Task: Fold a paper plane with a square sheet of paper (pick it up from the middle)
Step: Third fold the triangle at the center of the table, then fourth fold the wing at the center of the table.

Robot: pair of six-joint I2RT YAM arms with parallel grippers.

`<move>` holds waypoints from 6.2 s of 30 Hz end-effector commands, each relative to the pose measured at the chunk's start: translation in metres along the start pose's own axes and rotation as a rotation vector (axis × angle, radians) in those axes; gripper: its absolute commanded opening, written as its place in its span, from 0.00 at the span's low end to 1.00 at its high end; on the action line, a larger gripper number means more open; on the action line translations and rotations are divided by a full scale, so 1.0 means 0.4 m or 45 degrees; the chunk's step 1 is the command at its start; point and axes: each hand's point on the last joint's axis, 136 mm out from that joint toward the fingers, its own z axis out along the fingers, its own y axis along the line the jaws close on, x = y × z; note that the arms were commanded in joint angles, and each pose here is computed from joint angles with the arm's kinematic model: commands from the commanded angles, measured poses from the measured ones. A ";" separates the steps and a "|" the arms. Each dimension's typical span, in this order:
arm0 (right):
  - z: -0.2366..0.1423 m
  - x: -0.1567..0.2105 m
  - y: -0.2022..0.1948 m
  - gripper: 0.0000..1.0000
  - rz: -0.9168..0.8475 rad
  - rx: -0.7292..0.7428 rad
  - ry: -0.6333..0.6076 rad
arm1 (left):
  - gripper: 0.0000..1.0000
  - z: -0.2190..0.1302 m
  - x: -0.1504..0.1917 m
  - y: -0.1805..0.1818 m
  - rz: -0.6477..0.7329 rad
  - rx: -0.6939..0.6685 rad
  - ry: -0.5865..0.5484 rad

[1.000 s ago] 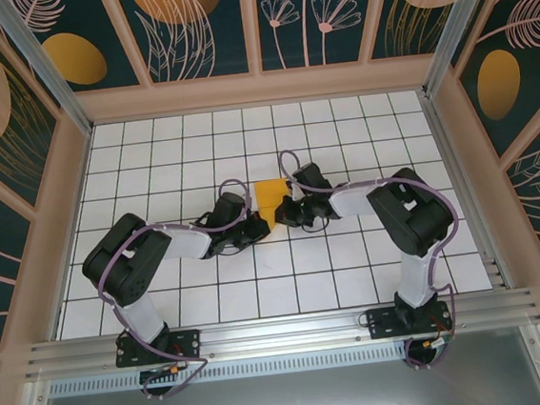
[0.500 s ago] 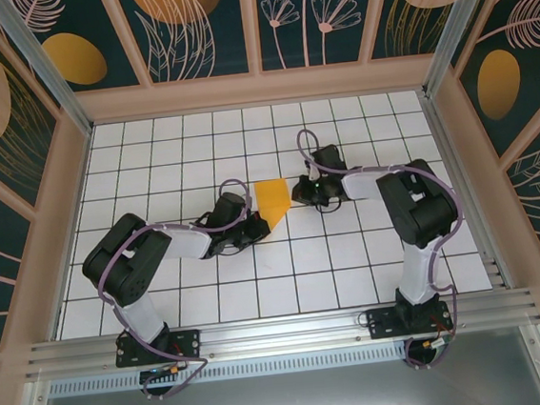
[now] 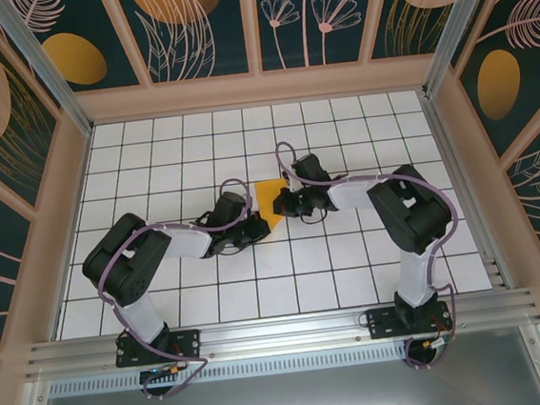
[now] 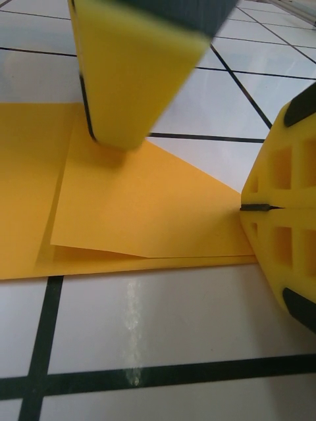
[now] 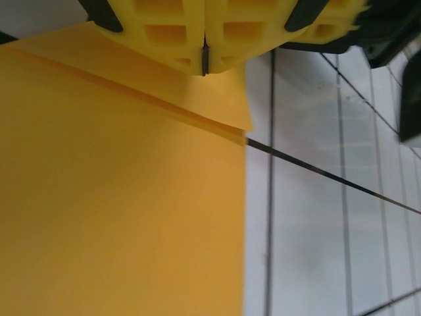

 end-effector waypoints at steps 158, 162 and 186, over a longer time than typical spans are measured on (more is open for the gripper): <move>-0.090 -0.059 0.029 0.00 0.623 0.051 -0.293 | 0.47 -0.152 -0.218 -0.144 0.419 0.048 -0.360; -0.091 -0.077 0.042 0.00 0.708 0.062 -0.332 | 0.64 -0.221 -0.241 -0.148 0.518 0.094 -0.499; -0.063 -0.107 0.062 0.00 0.938 0.148 -0.226 | 0.68 -0.171 -0.173 -0.085 1.231 0.049 -0.610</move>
